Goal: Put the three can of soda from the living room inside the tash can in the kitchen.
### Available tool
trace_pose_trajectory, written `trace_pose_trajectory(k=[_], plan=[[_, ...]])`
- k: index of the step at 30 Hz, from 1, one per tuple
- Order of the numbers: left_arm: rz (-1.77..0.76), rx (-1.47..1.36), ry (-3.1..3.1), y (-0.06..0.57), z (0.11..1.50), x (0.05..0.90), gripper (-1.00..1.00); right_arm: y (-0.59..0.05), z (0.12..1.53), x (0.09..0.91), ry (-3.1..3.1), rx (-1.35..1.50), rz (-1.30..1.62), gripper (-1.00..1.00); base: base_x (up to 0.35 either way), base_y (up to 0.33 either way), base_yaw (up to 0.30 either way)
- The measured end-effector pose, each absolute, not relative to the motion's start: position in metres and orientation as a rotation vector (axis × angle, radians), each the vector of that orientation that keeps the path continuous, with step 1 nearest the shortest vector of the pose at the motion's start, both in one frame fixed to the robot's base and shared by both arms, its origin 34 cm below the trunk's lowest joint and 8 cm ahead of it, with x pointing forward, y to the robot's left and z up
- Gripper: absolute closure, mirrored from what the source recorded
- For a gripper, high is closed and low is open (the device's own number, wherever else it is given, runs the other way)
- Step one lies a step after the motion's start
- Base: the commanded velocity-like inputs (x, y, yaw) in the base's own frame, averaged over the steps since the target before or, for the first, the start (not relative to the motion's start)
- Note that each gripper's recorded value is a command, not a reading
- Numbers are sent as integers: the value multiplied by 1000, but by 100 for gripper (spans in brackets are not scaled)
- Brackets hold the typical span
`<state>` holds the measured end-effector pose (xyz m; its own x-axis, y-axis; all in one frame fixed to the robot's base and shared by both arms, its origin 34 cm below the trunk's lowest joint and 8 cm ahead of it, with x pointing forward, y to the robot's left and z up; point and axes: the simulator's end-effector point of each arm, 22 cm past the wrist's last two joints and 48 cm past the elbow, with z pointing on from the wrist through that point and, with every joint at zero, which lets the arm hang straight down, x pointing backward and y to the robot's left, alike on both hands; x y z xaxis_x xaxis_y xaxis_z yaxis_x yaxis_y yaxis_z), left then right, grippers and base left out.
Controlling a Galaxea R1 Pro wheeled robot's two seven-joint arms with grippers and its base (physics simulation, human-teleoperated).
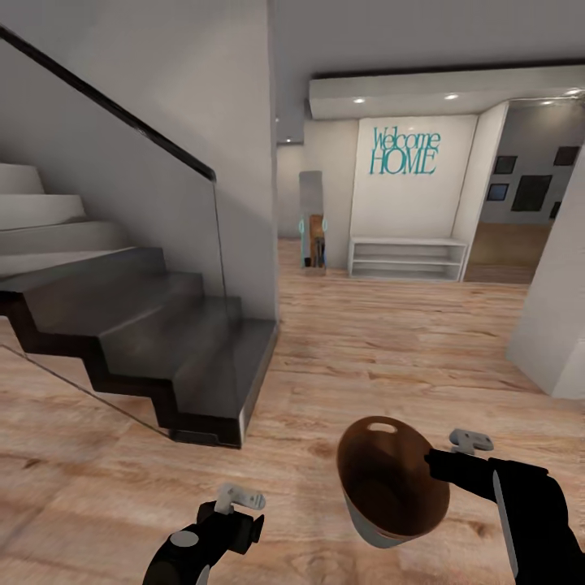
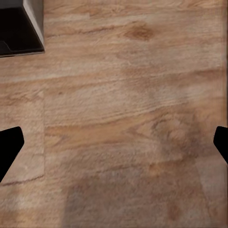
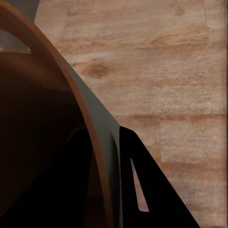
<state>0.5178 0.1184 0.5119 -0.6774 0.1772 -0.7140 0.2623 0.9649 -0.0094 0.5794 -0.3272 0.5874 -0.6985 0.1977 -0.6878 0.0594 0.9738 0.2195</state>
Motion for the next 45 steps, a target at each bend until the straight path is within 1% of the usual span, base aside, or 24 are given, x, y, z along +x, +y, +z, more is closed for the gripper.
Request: trace_pose_trajectory(k=[45], plan=[[-132,307,2286,119,533,520,-100,-328,613,579,2286,170,231,100,0,0,-148]])
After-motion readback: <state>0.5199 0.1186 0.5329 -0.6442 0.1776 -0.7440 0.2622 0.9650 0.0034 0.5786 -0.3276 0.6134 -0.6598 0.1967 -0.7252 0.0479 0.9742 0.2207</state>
